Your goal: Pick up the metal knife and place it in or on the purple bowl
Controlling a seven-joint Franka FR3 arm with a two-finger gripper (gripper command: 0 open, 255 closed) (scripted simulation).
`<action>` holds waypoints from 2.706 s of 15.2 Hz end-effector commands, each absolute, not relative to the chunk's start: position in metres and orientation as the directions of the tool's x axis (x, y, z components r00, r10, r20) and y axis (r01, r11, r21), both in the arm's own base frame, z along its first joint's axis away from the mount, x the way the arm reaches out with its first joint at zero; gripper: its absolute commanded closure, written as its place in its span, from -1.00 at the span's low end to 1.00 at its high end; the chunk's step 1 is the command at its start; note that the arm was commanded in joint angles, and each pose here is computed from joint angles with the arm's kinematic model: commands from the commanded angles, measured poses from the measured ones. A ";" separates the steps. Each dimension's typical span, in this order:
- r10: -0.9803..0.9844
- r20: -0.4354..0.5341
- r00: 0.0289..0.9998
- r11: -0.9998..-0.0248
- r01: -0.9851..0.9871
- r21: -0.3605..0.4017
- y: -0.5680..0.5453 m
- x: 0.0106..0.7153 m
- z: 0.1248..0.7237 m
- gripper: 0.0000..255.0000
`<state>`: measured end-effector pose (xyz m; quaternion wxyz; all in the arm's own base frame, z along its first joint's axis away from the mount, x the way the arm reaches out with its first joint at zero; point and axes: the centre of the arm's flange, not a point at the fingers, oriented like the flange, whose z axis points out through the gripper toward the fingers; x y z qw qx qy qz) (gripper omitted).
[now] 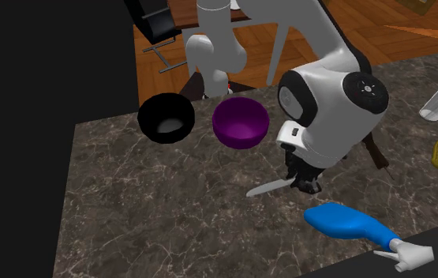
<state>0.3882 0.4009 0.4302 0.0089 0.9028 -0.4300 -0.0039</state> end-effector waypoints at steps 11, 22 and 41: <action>-0.776 0.000 0.630 -0.630 -0.776 0.023 0.401 0.386 0.492 1.00; -0.776 0.000 0.630 -0.630 -0.776 0.023 0.401 0.386 0.550 1.00; -0.776 0.000 0.630 -0.630 -0.776 0.023 0.284 0.325 0.600 1.00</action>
